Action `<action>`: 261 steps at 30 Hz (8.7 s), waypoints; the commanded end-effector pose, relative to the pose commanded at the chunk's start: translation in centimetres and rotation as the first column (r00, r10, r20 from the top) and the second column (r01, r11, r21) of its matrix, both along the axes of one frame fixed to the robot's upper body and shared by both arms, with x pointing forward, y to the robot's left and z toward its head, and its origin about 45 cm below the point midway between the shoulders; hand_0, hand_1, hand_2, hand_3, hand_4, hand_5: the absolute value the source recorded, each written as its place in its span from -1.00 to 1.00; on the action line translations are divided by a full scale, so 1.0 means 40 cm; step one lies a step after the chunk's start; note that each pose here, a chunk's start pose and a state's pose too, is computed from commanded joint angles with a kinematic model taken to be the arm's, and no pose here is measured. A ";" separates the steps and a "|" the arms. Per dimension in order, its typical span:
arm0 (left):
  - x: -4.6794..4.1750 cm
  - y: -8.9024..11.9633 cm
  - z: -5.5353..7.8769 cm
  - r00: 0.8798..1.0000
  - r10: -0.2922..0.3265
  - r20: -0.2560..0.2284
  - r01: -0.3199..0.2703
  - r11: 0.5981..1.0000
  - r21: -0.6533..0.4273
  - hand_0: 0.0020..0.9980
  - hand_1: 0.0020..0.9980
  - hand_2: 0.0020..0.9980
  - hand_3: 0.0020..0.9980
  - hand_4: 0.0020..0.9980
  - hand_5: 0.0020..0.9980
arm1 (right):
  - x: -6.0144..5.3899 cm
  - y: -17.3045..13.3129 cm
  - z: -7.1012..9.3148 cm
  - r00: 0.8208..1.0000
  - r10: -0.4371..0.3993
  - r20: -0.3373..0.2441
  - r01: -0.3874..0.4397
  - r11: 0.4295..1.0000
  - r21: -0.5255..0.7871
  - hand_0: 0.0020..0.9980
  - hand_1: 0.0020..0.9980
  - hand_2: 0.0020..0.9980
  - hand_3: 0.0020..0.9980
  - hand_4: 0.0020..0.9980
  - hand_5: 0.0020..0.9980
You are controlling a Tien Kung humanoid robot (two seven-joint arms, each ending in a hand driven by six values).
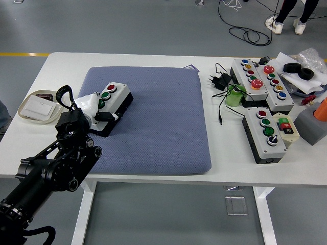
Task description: Pick up the button,place it on the desk,press the button,press the button
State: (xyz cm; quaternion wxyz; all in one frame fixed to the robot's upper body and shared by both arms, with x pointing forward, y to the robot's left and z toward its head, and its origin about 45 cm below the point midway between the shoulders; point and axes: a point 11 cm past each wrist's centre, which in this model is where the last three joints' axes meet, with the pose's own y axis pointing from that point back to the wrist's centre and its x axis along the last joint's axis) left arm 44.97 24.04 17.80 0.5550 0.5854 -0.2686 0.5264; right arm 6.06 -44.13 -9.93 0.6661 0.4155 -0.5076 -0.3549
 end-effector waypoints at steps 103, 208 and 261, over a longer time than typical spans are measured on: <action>-0.005 -0.122 0.058 0.518 -0.828 0.214 0.775 0.560 0.293 -0.72 -0.89 -0.86 -0.65 -0.66 -1.00 | 0.002 0.002 0.000 1.000 0.013 -0.007 -0.013 1.000 0.001 0.29 0.28 0.34 0.17 -0.23 -0.52; -0.029 -0.064 0.134 0.634 -0.752 0.179 0.756 0.652 0.061 0.75 0.73 0.83 0.88 0.51 -0.19 | 0.004 0.002 0.000 1.000 0.016 -0.006 -0.016 1.000 0.003 0.30 0.28 0.34 0.17 -0.23 -0.53; -0.089 -0.142 0.333 0.605 -0.682 0.410 0.674 0.714 0.192 -0.93 -1.00 -1.00 0.54 0.73 0.12 | -0.008 -0.003 0.000 1.000 0.016 -0.016 -0.016 1.000 0.001 0.29 0.28 0.34 0.17 -0.23 -0.53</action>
